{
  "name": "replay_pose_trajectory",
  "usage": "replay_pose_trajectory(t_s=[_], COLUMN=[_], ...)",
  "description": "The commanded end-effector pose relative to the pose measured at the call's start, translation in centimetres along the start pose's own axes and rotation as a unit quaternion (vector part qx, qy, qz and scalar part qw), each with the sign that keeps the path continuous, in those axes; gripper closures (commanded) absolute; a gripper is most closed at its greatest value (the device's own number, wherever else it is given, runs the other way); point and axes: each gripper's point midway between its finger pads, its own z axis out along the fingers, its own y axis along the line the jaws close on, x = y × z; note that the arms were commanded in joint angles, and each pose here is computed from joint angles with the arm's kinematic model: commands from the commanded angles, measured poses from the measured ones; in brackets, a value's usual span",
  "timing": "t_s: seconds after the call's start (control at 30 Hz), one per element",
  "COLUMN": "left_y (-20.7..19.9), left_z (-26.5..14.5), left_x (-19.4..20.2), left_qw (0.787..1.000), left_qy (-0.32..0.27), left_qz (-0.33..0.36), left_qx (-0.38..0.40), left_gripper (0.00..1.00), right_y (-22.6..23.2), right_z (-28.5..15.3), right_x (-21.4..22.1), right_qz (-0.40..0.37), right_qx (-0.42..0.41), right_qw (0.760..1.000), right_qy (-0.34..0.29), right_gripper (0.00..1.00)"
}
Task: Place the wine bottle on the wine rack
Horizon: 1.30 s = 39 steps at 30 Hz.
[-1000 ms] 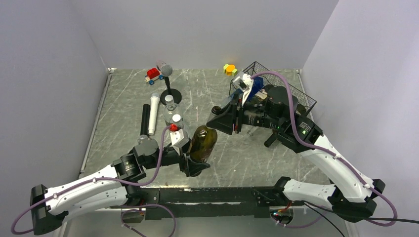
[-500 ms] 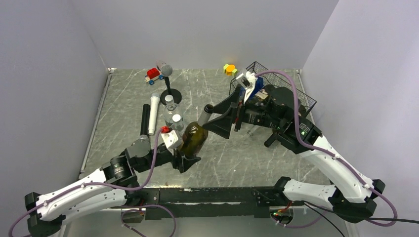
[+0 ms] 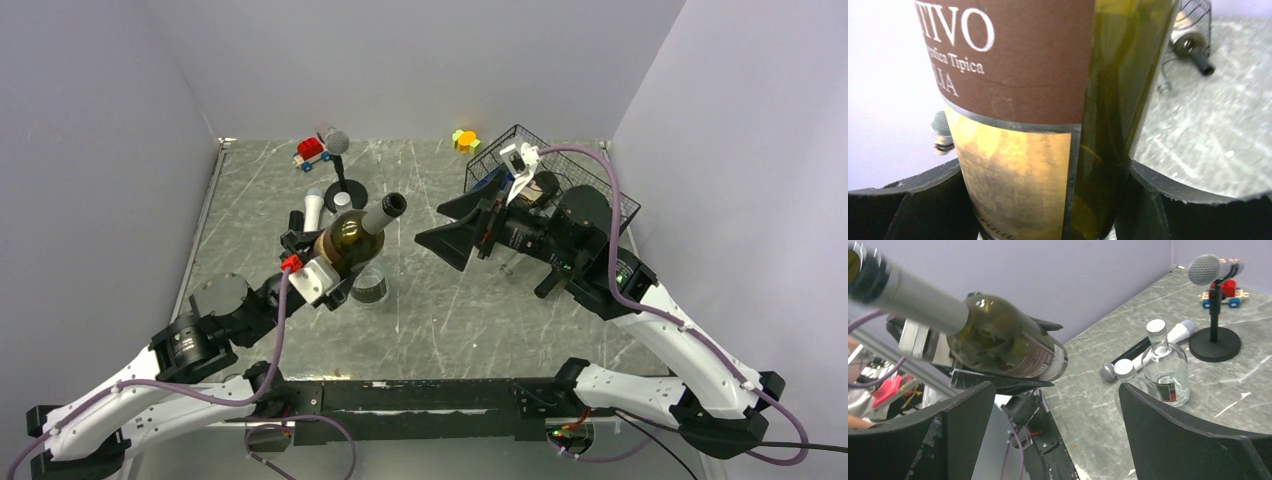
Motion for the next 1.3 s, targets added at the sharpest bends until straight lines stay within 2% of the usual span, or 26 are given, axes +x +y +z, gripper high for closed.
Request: replay_pose_trajectory(t_s=[0.0,0.13,0.23,0.33,0.43,0.57,0.7,0.93,1.07,1.27], left_y=[2.9,1.7,1.8,1.9,2.1,3.1,3.7,4.4,4.8,5.5], left_z=[-1.4,-2.0,-2.3,-2.4,-2.7,-3.3,-3.7,-3.3,-3.4,-3.3], left_x=[-2.8,-1.7,-1.4,-0.3,1.3,2.6,3.0,3.4,3.0,3.8], left_qw=[0.992,0.974,0.965,0.957,0.946,0.938,0.927,0.915,0.914,0.914], left_qy=[-0.037,-0.062,-0.068,-0.044,-0.004,0.046,0.058,0.093,0.094,0.129], left_qz=[0.117,0.218,0.254,0.286,0.324,0.343,0.369,0.393,0.395,0.384], left_qx=[-0.034,0.000,-0.007,-0.003,0.009,0.005,-0.002,-0.007,-0.017,-0.031], left_gripper=[0.99,0.99,0.99,0.99,0.99,0.99,0.99,0.99,0.99,0.99], right_y=[-0.8,-1.6,-1.2,-0.4,0.9,1.8,1.7,1.3,0.7,0.8], right_z=[-0.4,0.9,1.6,2.0,2.0,1.7,1.7,3.2,4.0,4.5], right_x=[-1.9,-0.4,0.4,1.5,2.6,4.2,6.3,9.5,11.4,14.0], right_qz=[0.016,0.035,0.043,0.041,0.029,0.027,0.031,0.008,-0.007,-0.033], right_qx=[0.044,0.059,0.047,0.020,-0.028,-0.073,-0.087,-0.082,-0.059,-0.054], right_qw=[0.999,0.997,0.996,0.993,0.989,0.982,0.974,0.963,0.953,0.937], right_qy=[-0.026,0.025,0.063,0.104,0.142,0.171,0.208,0.256,0.296,0.342], right_gripper=[0.01,0.08,0.12,0.13,0.07,0.04,0.05,0.11,0.16,0.21])
